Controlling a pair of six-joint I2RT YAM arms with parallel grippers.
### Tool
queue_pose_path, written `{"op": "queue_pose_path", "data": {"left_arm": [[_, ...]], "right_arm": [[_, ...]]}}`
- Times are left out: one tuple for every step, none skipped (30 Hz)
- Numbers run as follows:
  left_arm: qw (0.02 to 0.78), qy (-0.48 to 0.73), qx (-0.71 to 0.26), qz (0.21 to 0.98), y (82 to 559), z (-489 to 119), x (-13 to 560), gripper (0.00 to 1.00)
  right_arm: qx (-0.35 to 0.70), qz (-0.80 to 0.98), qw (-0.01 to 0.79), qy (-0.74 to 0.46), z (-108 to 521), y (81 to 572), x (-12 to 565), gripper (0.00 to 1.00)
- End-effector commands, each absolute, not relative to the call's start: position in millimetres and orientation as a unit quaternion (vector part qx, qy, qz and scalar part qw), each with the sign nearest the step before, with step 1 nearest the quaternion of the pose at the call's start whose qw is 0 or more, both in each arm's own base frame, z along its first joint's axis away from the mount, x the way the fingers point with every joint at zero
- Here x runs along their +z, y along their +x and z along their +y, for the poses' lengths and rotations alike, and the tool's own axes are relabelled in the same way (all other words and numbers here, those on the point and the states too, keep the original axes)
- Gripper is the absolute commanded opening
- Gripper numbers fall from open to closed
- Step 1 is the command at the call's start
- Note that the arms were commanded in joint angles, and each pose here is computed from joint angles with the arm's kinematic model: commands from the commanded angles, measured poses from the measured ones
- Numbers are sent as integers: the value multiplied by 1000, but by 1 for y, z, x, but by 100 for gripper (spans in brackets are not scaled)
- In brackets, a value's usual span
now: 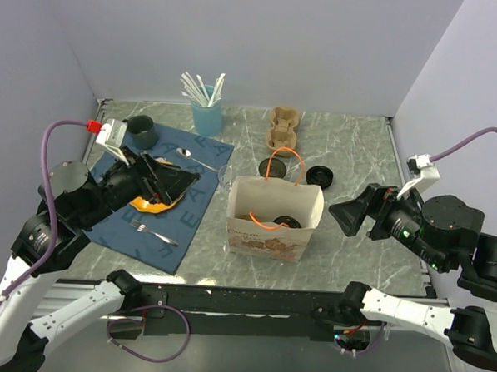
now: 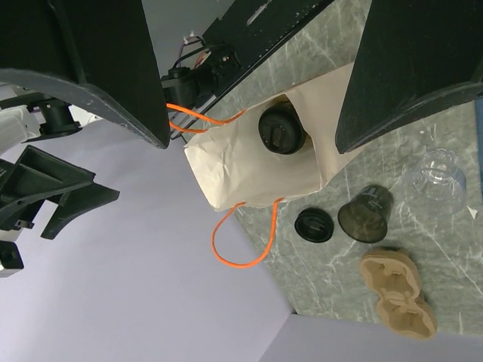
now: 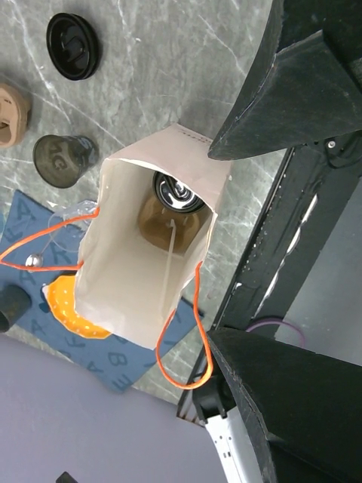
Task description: Pack the takeout coffee
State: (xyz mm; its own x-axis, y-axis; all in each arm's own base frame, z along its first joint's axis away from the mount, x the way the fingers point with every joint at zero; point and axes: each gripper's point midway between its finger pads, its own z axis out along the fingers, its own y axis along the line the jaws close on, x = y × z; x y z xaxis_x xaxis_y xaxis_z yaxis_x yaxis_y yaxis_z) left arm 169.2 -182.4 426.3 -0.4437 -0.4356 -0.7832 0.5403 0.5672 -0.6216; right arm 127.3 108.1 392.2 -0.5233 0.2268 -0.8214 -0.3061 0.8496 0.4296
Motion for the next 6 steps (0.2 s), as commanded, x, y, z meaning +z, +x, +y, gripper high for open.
{"op": "queue_pose_path", "data": {"left_arm": [[545,40,-465,697,165,-177,438,97],[546,41,-464,696,165,-177,438,97],[547,40,-465,695,164,-176,439,97],[547,39,-465,695,164,-176,439,97],[549,38,-467,693,163,-175,440,97],[548,38,-468,693,164,-176,439,97]], "right_arm": [[275,819,503,-14,115,137,401,100],[275,818,505,-15,114,137,402,100],[274,818,505,-15,114,138,402,100],[274,818,505,-15,115,137,402,100],[274,819,504,-15,114,137,401,100],[275,818,504,-15,114,137,402,100]]}}
